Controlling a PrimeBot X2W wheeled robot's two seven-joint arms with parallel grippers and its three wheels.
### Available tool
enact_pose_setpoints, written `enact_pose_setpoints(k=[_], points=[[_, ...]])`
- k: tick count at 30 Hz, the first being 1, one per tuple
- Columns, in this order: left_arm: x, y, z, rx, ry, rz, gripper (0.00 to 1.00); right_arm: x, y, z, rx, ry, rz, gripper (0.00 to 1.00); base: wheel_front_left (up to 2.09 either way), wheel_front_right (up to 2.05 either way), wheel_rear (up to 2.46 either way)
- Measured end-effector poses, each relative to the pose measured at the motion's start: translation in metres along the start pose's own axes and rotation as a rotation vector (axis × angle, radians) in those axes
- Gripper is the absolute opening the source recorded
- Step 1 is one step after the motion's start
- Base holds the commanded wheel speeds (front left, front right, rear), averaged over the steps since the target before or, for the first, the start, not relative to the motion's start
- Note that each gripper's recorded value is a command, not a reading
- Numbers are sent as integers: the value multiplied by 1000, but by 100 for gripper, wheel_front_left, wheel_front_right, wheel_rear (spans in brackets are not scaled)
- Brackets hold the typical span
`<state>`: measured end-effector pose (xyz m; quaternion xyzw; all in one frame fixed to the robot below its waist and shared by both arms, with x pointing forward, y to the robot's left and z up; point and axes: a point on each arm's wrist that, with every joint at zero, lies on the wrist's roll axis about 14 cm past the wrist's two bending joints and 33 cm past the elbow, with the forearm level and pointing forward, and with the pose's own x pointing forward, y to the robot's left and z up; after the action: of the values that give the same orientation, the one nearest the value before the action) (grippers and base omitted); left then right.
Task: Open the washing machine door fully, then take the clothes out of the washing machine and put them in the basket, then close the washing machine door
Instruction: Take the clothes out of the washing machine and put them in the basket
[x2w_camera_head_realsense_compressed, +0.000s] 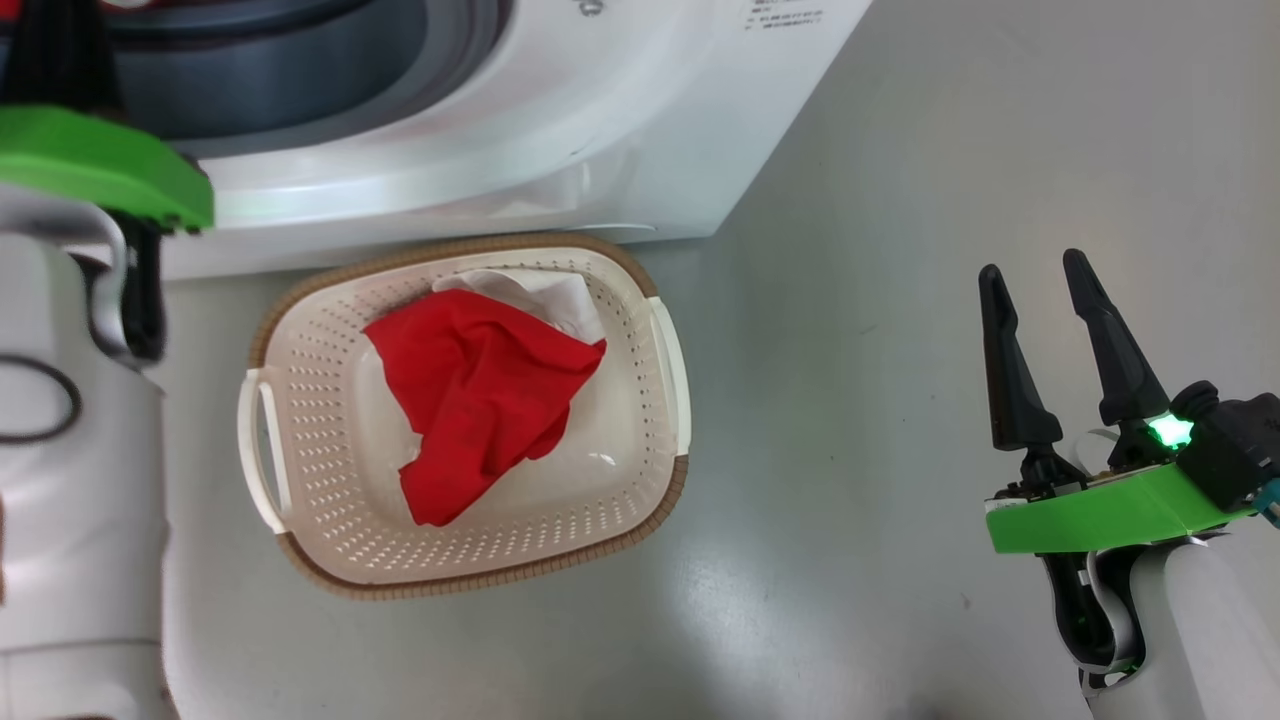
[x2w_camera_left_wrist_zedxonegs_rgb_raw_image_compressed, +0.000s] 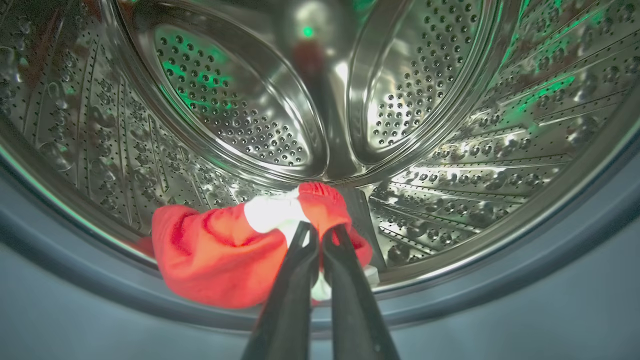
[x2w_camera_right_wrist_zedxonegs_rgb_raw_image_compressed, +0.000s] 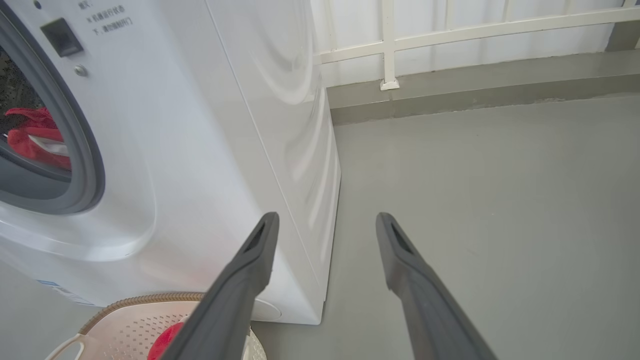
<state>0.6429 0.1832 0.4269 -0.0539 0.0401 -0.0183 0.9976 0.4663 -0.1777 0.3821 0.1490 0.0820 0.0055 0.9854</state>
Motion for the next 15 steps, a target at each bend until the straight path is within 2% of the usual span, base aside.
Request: enact_pose_setpoints(k=[15], points=[[-55, -7, 48, -41, -188, -7, 0, -6, 11, 7, 6, -10, 29, 100, 0, 0, 0]])
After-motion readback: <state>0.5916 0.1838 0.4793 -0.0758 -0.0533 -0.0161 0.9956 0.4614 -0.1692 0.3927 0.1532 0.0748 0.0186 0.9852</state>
